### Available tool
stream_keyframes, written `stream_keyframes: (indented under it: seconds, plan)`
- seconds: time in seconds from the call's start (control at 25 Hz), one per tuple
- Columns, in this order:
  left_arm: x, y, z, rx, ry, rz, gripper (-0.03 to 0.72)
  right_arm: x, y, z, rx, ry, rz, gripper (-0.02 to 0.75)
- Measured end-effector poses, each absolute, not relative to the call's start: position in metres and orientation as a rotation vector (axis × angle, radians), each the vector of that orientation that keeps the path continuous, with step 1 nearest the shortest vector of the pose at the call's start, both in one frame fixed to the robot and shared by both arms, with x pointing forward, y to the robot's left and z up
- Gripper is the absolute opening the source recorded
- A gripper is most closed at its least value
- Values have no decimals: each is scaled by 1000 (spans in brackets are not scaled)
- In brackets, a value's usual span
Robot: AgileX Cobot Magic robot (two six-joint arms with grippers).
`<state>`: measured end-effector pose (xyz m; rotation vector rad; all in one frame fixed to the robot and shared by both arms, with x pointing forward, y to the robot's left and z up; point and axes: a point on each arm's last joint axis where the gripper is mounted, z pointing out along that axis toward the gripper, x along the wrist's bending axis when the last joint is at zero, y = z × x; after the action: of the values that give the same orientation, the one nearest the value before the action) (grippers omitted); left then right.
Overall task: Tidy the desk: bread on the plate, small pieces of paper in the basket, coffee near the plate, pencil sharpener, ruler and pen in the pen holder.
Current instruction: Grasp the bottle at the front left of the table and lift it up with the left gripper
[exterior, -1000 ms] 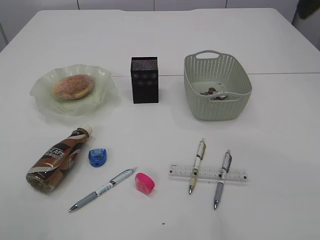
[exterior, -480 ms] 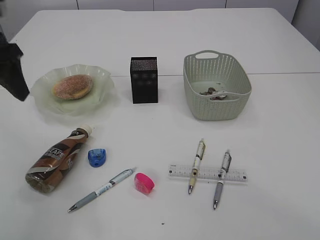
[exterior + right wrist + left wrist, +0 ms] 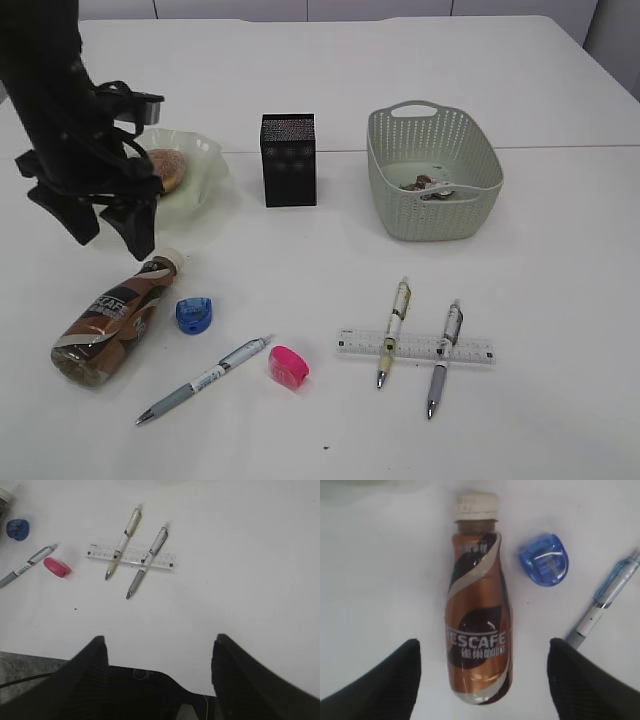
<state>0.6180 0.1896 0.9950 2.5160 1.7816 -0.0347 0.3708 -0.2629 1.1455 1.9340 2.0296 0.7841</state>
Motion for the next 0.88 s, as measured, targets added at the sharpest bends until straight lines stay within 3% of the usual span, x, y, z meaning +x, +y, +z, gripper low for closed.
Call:
stream_keyframes:
  seconds: [0.88]
  plan:
    - [640, 181, 910, 2655, 1839, -169, 581, 371, -263, 1141, 1940, 2039, 768, 478]
